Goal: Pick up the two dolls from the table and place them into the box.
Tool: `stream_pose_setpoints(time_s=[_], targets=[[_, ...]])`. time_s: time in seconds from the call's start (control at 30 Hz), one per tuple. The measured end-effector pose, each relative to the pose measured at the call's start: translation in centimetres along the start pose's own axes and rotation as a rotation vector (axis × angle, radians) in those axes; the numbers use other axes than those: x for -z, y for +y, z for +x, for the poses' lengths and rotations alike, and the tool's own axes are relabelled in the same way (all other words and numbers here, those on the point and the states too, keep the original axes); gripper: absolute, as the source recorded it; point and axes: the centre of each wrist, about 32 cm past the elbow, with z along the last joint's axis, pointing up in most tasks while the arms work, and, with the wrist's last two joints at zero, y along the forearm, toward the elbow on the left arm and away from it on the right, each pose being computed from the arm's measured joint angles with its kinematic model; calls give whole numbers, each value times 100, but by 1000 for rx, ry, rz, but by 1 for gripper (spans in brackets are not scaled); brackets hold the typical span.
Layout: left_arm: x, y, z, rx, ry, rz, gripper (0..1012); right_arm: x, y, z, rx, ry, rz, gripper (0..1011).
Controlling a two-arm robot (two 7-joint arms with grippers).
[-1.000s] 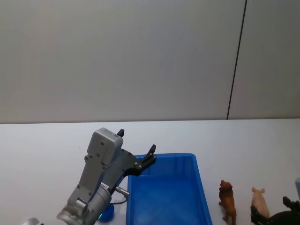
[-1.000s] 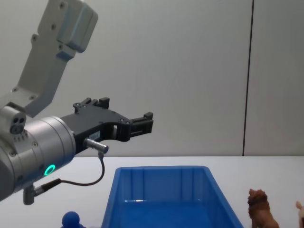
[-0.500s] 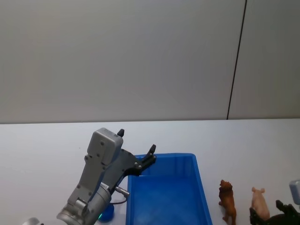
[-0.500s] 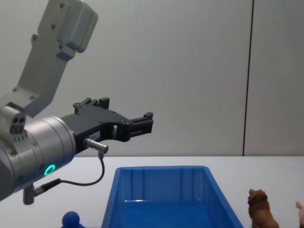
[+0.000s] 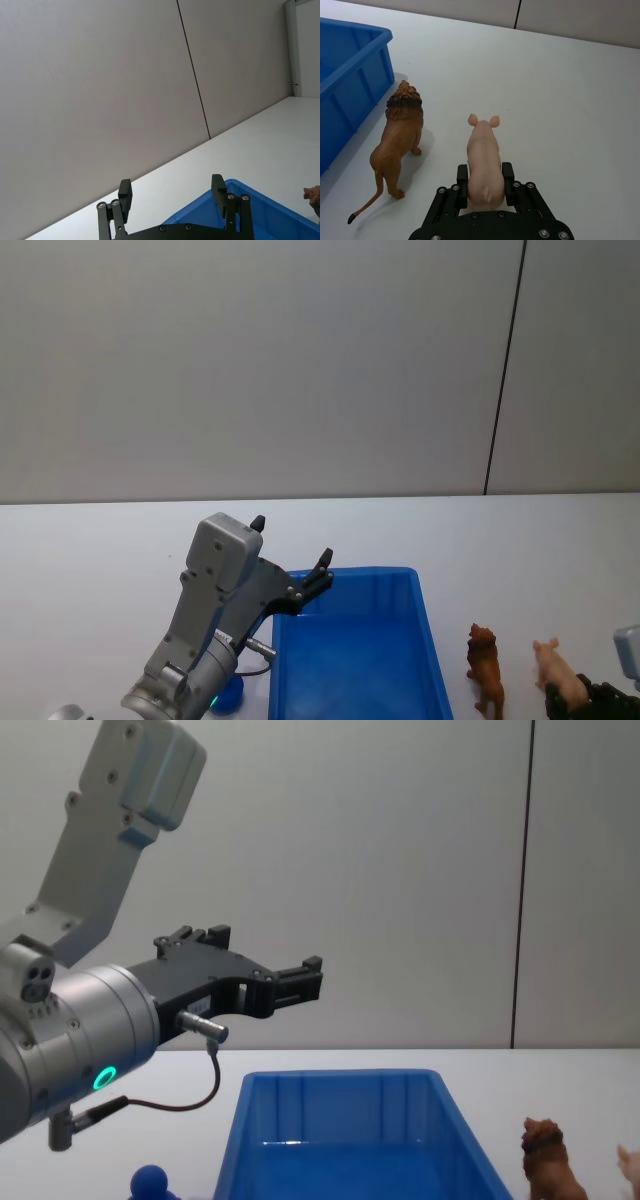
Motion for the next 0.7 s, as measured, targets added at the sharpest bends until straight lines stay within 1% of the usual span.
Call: stream_pose_setpoints(time_s=[0.07,0.2,0.37,0.53,0.57,0.63,0.67,0.7], targets=[[0,0,0,0,0,0,1001,1,0,-2,1,1,0,383],[0,0,0,0,0,0,1001,-3,-3,-5,2,2,7,384],[0,0,0,0,0,0,1001,-44,-20,-15,-6,1,35,383],[0,0,0,0,0,0,1001,-134,-47,-34,-27,-2,81,383],[0,0,0,0,0,0,1001,-176,-57,-43,-38,-3,100,383],[0,0,0,0,0,0,1001,-216,-64,-52,-51,-4,117,383],[0,0,0,0,0,0,1001,-256,-69,-64,-65,-4,133,383],[0,0,0,0,0,0,1001,-256,-69,-64,-65,-4,133,383]])
